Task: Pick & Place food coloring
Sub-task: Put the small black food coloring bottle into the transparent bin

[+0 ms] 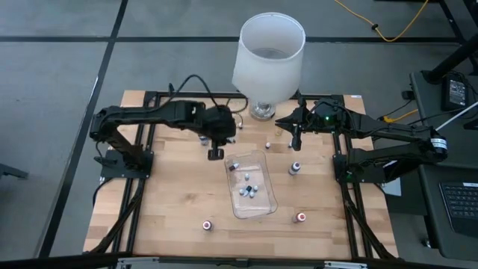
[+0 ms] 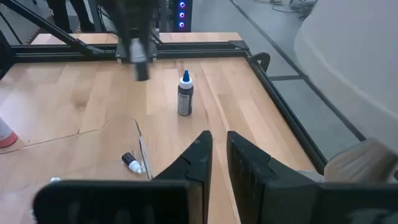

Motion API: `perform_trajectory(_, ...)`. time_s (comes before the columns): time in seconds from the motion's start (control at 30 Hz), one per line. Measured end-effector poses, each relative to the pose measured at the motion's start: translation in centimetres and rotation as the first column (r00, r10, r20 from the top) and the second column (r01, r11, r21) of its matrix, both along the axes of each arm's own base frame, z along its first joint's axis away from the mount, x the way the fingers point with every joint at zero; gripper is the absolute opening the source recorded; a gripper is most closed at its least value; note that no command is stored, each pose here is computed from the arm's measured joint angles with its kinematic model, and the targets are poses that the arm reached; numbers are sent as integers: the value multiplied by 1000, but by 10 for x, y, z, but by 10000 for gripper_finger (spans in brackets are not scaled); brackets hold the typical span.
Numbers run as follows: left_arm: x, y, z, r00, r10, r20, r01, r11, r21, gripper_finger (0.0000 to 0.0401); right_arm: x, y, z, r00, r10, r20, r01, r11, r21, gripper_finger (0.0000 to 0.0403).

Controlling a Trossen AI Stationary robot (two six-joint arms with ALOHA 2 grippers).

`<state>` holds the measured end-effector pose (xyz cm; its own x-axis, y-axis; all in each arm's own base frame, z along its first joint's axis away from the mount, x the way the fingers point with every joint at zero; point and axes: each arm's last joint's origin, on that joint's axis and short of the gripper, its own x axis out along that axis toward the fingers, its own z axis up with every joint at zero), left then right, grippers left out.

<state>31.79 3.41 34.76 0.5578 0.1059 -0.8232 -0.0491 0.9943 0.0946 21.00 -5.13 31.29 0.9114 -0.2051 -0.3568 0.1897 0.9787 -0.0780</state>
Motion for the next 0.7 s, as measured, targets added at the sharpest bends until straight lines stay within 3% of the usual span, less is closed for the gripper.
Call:
perform_trajectory(0.33,32,-47,-39,983,-160,-95,154,986,-67,51,0,0,-1,1000,1,-6,-1,1000,-1,53)
perform_trajectory(0.53,45,-58,-56,946,-310,-91,291,940,-177,51,0,0,0,1000,15,-13,-16,999,-38,53)
perform_trajectory(0.7,53,-59,-70,909,-400,-115,377,909,-176,52,0,0,0,1000,17,-15,-18,999,-43,53)
